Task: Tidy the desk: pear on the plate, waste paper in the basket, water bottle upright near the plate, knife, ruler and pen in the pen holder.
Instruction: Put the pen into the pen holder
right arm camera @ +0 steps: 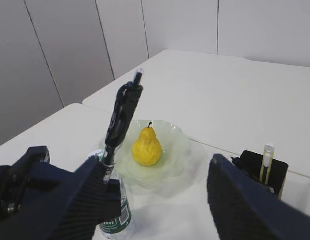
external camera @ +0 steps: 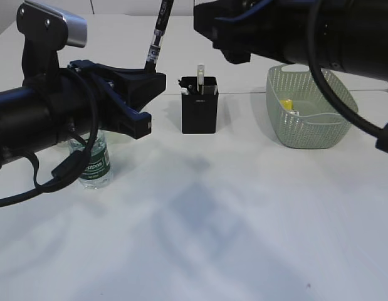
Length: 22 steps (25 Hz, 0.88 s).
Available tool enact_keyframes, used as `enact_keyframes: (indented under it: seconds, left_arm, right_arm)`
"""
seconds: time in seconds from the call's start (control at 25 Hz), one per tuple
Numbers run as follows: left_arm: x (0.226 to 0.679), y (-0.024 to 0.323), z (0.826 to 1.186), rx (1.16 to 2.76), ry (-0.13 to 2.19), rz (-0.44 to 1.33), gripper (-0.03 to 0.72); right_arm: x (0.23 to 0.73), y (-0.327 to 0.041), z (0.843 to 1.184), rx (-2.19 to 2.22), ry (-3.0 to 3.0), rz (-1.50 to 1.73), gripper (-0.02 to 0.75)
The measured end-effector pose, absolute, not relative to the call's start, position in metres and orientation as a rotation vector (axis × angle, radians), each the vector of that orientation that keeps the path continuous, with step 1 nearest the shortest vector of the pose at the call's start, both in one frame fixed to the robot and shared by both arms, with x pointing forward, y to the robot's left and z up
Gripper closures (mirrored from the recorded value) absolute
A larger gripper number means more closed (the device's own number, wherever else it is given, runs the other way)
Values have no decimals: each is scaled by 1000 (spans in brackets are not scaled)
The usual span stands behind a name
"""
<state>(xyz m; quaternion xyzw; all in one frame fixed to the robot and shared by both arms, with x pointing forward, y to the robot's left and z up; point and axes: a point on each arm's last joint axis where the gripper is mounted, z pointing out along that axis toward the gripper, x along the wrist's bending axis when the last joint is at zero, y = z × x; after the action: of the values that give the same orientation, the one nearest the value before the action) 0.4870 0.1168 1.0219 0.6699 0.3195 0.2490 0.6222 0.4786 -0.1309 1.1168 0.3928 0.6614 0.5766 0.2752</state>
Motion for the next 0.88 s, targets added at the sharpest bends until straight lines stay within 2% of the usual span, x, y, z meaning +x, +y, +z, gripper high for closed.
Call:
enact_keyframes:
  seconds: [0.48, 0.88]
  left_arm:
    - [487, 117, 1022, 1537, 737, 572, 634]
    - [487, 117, 1023, 1536, 736, 572, 634]
  right_arm:
    - [489, -119, 1112, 1145, 1663, 1749, 253]
    - [506, -102, 1091, 1198, 1637, 1864, 253]
